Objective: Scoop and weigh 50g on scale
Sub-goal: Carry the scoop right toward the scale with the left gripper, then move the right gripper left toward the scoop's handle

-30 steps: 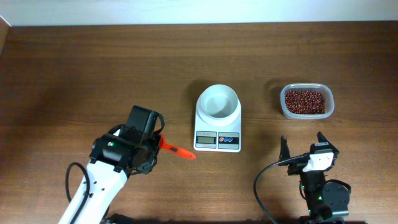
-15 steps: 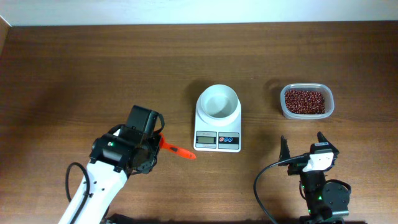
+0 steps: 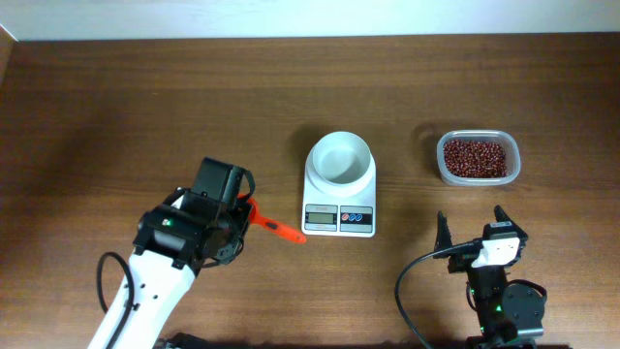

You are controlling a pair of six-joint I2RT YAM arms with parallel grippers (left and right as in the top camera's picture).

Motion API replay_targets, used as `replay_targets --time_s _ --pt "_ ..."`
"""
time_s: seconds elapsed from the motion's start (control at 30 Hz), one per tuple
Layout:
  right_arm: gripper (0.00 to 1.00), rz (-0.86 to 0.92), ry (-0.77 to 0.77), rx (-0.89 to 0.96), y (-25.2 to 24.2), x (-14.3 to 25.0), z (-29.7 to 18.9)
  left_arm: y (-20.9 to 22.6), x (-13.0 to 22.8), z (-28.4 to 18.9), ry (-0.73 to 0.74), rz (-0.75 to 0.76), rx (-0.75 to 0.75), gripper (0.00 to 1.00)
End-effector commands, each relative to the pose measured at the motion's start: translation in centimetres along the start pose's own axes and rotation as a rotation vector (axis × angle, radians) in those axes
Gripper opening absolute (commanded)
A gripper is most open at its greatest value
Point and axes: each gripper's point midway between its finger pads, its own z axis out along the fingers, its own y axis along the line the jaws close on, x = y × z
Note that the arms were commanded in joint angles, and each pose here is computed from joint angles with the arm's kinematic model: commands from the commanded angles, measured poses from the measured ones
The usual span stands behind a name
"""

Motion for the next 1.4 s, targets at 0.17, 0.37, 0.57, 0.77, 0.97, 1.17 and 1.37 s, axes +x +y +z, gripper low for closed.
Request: replay_targets --time_s 0.17,0.37,0.57,0.77,0.97,1.17,1.37 --pt "0.99 -0.005 0.000 -0.001 0.1 0.2 0.0 -0.3 -0.1 -0.6 -0.010 0.027 0.003 0.00" --pt "0.99 -0.005 0.000 -0.001 0.1 0.2 0.0 -0.3 -0.1 -0.6 -0.010 0.027 0.005 0.00" --pt "0.99 -0.005 0.000 -0.001 0.1 0.2 0.0 -0.8 -0.5 -0.8 -0.029 0.016 0.024 0.00" --pt "0.99 -0.005 0.000 -0.001 0.1 0.2 0.0 -2.2 -0.8 -0.8 -0.046 -0.033 0.080 0.00" --pt "0.99 -0.005 0.000 -0.001 0.1 0.2 0.0 -2.6 -0.8 -0.9 -0.045 -0.034 0.097 0.00" --pt "0.99 0.199 -0.003 -0.086 1.5 0.0 -0.1 -2.5 -0.7 -0.9 -0.040 -0.033 0.094 0.00" --pt "0.99 0.866 0.180 -0.518 8.7 -0.9 -2.3 -2.5 0.2 -0.8 0.013 -0.031 0.091 0.00"
